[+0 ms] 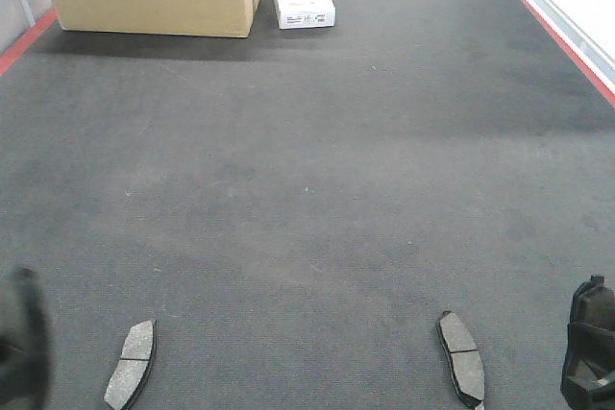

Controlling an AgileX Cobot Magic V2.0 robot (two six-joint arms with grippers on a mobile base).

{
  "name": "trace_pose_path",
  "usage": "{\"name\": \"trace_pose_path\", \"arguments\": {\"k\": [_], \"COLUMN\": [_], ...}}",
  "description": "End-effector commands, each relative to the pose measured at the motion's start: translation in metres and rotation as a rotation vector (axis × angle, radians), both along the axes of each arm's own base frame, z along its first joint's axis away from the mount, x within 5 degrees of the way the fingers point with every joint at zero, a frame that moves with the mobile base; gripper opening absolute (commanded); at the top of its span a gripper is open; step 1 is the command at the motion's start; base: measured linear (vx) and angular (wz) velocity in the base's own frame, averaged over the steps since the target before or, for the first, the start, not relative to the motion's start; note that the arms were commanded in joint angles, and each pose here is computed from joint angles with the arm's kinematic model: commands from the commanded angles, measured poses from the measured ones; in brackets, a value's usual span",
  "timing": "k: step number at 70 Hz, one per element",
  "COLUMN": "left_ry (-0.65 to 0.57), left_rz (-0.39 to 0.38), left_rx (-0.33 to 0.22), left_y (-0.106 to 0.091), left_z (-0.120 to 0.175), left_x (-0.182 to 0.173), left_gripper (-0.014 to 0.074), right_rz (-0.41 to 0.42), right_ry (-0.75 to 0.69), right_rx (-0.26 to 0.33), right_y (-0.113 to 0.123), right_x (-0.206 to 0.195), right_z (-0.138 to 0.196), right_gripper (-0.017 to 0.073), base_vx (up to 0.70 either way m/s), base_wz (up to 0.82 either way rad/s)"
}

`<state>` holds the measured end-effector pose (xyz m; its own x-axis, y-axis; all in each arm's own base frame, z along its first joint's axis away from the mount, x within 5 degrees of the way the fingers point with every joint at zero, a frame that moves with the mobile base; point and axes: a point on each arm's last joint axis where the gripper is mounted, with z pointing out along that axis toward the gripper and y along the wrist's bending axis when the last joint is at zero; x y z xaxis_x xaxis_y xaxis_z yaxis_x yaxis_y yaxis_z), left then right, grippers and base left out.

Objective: Move and align brake pads A on conveyor
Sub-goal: 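Drive up to the belt edge near the two lying brake pads, then lower the left gripper's brake pad onto the belt beside the nearest pad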

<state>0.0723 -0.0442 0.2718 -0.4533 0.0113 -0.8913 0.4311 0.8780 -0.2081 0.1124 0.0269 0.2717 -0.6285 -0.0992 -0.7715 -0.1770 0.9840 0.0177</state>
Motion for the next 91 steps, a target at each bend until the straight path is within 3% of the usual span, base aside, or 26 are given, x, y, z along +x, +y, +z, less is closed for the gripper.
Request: {"name": "trace_pose_path", "arguments": {"k": [1, 5, 20, 29, 45, 68, 91], "left_ry": [-0.025, 0.022, 0.271, 0.395, 0.6, 0.779, 0.855], "left_rz": [-0.034, -0.055, -0.03, -0.03, -0.015, -0.036, 0.014], "left_rx": [-0.064, -0.049, -0.125, -0.111, -0.146, -0.117, -0.147], "left_y": [-0.012, -0.019, -0.044, -0.057, -0.083, -0.109, -0.115], "left_z": [0.013, 0.007, -0.021, -0.033, -0.05, -0.077, -0.094], "left_x": [0.015, 0.024, 0.063, 0.085, 0.126, 0.165, 0.175], "left_gripper": [0.0166, 0.0169, 0.0179, 0.0183, 0.0195, 0.0209, 0.0239], "right_rz": [0.013, 0.013, 0.013, 0.013, 0.013, 0.013, 0.013], "right_ry": [-0.11, -0.11, -0.11, -0.11, -0.109, -0.109, -0.109], "right_rx": [0.011, 0.011, 0.011, 0.011, 0.011, 0.011, 0.011], "right_y": [0.001, 0.001, 0.001, 0.001, 0.001, 0.001, 0.001], "right_x": [0.005, 0.005, 0.005, 0.005, 0.005, 0.005, 0.005], "right_z": [0.016, 0.016, 0.016, 0.016, 0.016, 0.016, 0.016], "right_gripper": [0.0125, 0.0125, 0.0125, 0.0125, 0.0125, 0.0125, 0.0125], "base_vx": [0.0, 0.0, 0.0, 0.0, 0.0, 0.0, 0.0], "base_wz": [0.0, 0.0, 0.0, 0.0, 0.0, 0.0, 0.0]}}
